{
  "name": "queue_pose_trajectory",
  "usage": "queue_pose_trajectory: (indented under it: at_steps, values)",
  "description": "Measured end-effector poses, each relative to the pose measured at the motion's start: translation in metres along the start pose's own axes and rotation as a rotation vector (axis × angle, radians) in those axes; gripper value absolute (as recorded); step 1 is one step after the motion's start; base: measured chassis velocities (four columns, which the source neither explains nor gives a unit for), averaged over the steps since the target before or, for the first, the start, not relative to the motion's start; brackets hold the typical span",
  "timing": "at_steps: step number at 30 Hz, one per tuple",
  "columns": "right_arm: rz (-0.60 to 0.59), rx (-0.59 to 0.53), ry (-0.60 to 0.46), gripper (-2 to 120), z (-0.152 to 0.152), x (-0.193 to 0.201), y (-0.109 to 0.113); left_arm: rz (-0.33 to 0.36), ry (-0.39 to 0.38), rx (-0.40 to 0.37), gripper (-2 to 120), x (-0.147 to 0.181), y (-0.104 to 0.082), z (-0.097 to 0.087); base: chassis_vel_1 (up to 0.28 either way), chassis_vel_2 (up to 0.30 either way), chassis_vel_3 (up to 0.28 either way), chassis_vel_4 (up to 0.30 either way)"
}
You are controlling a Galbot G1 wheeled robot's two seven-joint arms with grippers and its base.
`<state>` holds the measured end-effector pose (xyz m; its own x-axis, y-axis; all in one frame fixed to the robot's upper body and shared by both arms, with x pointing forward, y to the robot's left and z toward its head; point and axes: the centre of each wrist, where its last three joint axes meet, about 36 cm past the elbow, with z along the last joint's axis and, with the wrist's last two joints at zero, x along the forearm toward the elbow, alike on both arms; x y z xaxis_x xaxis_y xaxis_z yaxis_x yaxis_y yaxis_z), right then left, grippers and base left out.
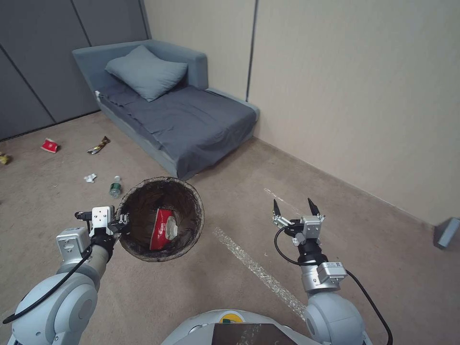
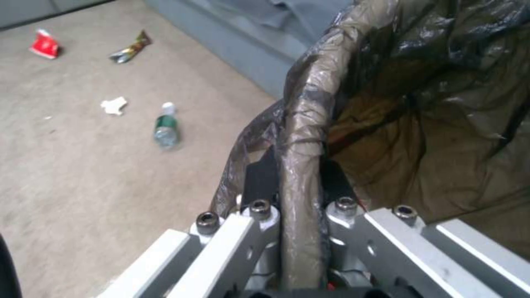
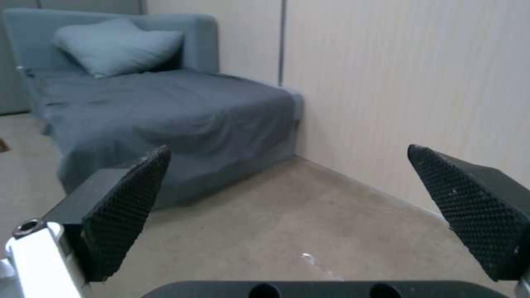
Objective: Pick up the trash bin, then pick up the garbage from the floor and place it into the trash bin.
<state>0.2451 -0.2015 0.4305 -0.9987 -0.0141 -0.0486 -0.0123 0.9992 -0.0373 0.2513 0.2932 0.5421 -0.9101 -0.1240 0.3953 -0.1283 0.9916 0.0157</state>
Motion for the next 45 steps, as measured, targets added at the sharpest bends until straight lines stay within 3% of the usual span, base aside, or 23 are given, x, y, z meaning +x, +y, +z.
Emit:
queue_pose_trajectory:
  at_steps: [45]
  values:
    - [0.008, -0.011, 0.003, 100, 0.0015, -0.0052, 0.0021, -0.004, -0.003, 0.003, 3, 0.0045, -0.0016, 0.0001, 0.084, 0.084, 0.088, 0.087]
